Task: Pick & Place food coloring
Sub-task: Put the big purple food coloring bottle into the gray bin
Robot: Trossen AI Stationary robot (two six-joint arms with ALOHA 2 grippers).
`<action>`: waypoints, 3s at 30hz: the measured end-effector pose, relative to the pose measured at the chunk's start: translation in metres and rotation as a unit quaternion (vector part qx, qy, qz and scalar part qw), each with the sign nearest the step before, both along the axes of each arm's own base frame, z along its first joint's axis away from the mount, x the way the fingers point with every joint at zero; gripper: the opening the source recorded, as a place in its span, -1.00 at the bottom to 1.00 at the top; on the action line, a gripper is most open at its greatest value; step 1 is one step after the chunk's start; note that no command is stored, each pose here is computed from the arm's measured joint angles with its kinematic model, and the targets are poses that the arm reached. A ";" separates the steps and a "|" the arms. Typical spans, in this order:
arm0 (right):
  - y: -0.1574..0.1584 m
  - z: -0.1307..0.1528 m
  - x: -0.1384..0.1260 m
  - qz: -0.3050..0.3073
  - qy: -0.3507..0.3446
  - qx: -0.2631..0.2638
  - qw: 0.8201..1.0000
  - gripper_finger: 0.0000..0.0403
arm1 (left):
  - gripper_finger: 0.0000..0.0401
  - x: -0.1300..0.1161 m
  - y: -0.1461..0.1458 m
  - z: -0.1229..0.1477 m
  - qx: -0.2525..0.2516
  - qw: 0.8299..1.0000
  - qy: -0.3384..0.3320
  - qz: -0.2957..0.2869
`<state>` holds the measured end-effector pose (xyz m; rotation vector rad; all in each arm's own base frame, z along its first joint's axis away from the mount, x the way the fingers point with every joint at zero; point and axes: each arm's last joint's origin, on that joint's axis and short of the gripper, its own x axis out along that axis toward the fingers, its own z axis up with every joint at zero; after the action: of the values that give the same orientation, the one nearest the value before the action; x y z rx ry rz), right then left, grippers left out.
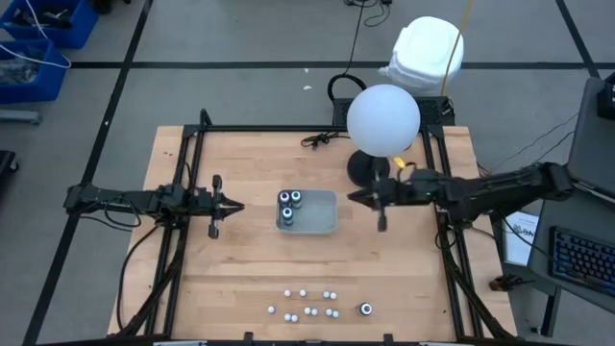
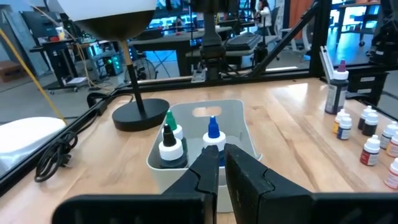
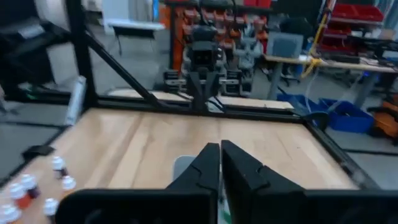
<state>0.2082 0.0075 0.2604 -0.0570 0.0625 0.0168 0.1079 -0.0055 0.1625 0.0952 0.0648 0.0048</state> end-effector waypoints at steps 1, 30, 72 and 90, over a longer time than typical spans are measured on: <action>0.000 -0.006 -0.006 0.000 -0.006 0.007 1.000 -0.99 | -0.82 0.000 0.000 0.000 0.001 1.000 0.000 0.000; -0.002 -0.098 -0.058 -0.003 -0.029 0.061 0.998 -1.00 | -0.82 0.000 -0.001 0.000 -0.022 1.000 -0.001 -0.020; 0.161 -0.071 -0.012 0.253 0.126 0.037 0.958 0.18 | -0.82 0.000 -0.001 0.000 -0.025 0.999 0.001 -0.021; 0.191 -0.115 -0.008 0.261 0.141 0.049 0.954 0.23 | -0.82 0.000 -0.001 0.000 -0.029 0.999 0.001 -0.020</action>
<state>0.2006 0.1984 0.1458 0.0300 0.3321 0.5586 0.1079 -0.0068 0.1623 0.0380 0.0647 -0.0381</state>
